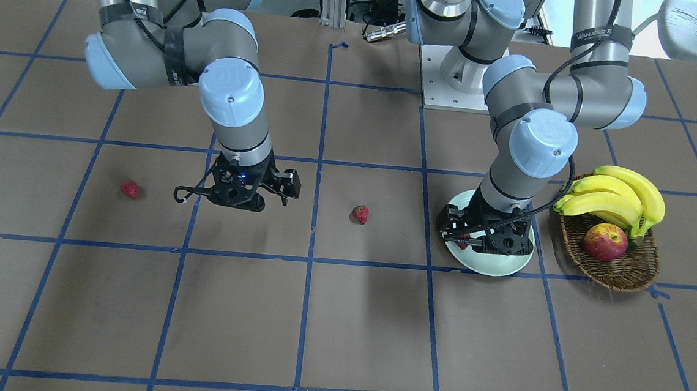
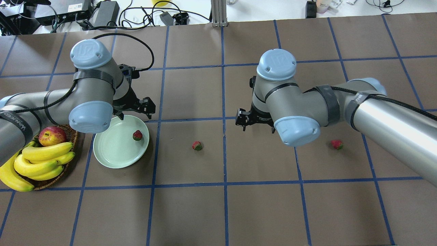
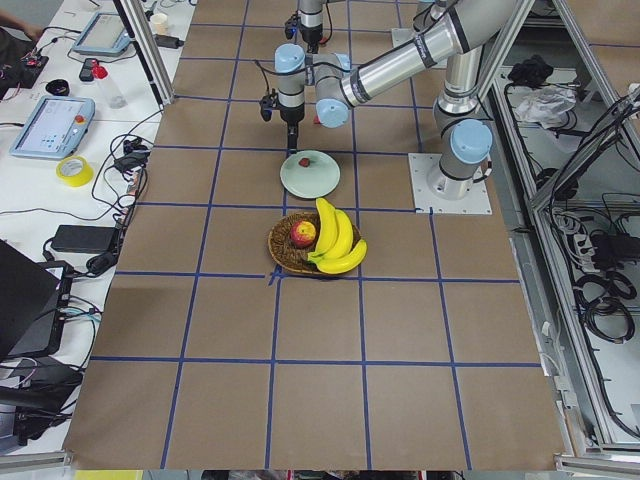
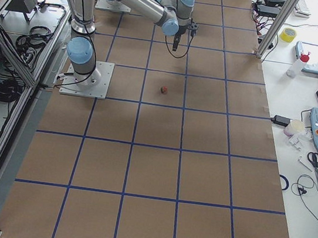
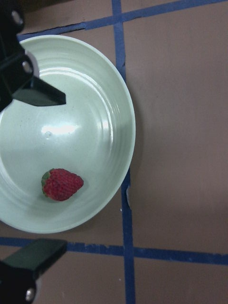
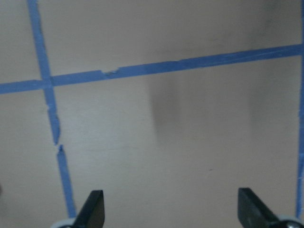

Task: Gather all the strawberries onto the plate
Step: 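Grasp the mid-table strawberry with the left gripper while the right grasps the last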

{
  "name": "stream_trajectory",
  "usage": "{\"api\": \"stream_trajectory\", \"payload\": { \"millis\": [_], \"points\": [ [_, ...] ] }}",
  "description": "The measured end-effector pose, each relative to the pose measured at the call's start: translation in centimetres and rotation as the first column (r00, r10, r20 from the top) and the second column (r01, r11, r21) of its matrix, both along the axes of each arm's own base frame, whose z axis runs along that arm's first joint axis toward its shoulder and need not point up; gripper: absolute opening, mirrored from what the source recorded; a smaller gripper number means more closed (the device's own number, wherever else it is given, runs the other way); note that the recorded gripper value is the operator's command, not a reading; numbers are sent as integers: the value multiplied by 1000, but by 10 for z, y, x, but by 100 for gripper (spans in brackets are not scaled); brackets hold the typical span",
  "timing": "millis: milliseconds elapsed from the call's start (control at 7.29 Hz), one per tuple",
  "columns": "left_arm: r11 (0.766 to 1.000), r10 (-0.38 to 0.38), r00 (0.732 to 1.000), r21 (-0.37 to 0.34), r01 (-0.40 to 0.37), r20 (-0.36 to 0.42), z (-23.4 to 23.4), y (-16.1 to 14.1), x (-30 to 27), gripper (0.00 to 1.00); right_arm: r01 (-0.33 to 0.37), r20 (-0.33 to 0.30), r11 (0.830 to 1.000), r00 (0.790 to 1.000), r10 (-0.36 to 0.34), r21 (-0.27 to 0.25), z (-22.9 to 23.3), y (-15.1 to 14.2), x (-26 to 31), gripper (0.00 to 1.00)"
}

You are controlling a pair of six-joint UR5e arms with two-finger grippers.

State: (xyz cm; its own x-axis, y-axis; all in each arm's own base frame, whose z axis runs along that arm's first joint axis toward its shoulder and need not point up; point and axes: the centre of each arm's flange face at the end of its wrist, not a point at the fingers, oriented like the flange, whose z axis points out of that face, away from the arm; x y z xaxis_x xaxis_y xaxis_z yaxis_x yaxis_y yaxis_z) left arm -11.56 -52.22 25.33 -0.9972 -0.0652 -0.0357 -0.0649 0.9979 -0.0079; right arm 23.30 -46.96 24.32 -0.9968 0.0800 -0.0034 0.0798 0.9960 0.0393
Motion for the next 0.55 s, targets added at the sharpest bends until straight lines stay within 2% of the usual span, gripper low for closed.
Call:
{"api": "stream_trajectory", "payload": {
  "millis": [274, 549],
  "points": [
    [984, 176, 984, 5, -176, -17, -11, 16, -79, 100, -98, -64, 995, 993, 100, 31, -16, 15, -74, 97],
    [948, 317, 947, 42, -315, -45, -35, 28, -127, 100, -171, -61, 984, 983, 174, 45, -35, 19, -157, 96]
  ]
}}
